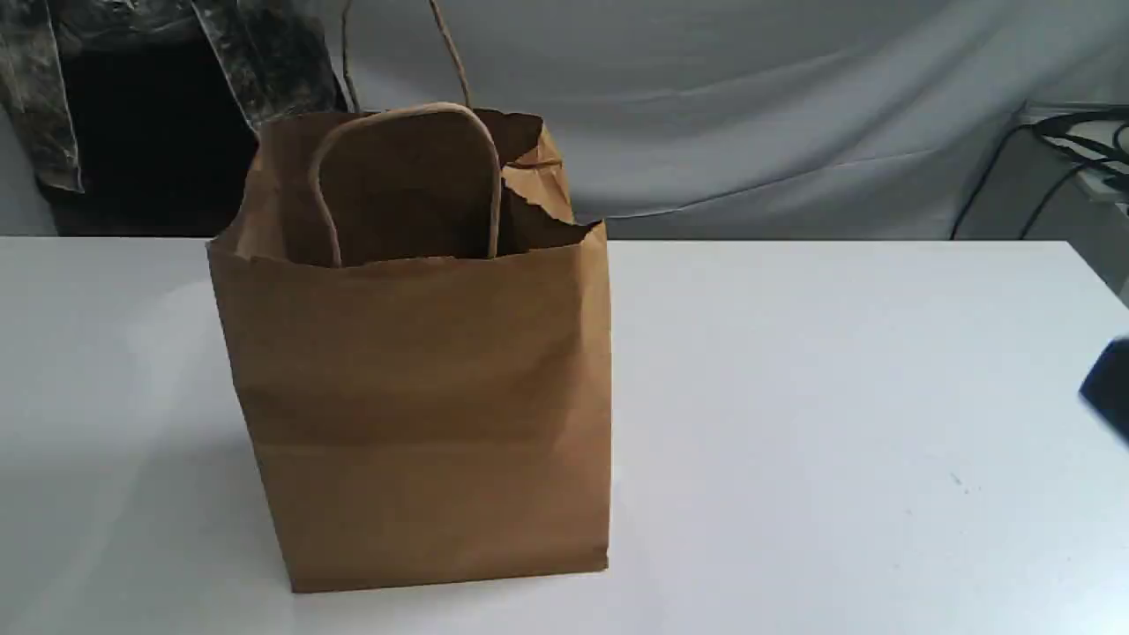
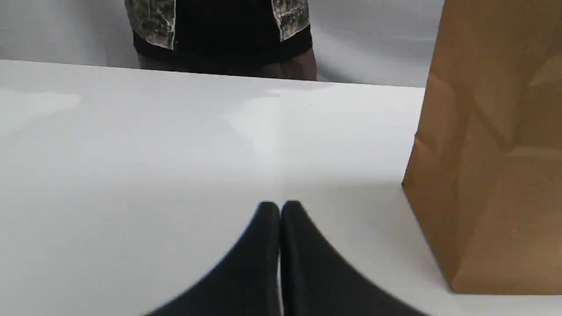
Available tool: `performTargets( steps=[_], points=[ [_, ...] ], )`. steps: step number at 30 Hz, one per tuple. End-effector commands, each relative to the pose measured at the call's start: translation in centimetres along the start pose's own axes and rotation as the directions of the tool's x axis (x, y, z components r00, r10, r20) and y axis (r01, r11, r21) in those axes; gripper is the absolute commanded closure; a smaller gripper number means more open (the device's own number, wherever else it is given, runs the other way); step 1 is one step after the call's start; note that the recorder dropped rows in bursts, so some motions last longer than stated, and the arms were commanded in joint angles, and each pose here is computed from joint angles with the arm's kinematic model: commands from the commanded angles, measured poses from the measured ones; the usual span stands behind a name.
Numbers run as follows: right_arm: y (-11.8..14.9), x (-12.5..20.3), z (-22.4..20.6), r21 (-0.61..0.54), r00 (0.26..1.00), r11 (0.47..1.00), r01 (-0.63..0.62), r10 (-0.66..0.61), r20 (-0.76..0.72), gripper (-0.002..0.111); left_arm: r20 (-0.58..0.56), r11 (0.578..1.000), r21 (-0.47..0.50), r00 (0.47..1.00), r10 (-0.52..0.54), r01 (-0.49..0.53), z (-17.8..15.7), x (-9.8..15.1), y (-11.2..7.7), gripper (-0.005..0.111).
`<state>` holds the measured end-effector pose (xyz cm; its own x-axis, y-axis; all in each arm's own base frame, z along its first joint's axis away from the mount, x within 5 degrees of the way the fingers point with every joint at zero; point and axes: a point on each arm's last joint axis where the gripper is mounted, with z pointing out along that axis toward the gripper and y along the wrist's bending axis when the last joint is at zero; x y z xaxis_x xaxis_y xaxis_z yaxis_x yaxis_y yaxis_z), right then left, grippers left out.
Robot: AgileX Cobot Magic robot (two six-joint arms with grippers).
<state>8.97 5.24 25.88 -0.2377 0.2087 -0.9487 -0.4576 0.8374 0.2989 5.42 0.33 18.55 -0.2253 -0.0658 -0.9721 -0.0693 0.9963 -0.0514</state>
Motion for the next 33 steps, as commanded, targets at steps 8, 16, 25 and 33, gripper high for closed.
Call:
performTargets(
  steps=[8, 16, 25, 33],
  points=[
    [-1.7, 5.4, -0.2, 0.078, 0.968, 0.976, -0.205, 0.214, -0.13, 0.108, 0.004, 1.0, -0.002, 1.0, 0.001, -0.001, 0.0, 0.1, 0.0, 0.107],
    [0.5, 3.7, -0.3, -0.199, 0.995, 0.976, -0.092, 0.096, 0.009, 0.108, 0.004, 1.0, -0.002, 1.0, 0.001, -0.001, 0.0, 0.1, 0.0, 0.107],
    [-1.5, 4.6, -0.2, 0.0, 0.971, 0.973, 0.231, -0.231, 0.064, 0.108, 0.004, 1.0, -0.002, 1.0, 0.001, -0.001, 0.0, 0.1, 0.0, 0.107],
    [-2.4, 5.8, -0.3, 0.062, 0.955, 0.954, 0.293, -0.29, -0.059, 0.108, 0.004, 1.0, -0.002, 1.0, 0.001, -0.001, 0.0, 0.1, 0.0, 0.107]
  ],
)
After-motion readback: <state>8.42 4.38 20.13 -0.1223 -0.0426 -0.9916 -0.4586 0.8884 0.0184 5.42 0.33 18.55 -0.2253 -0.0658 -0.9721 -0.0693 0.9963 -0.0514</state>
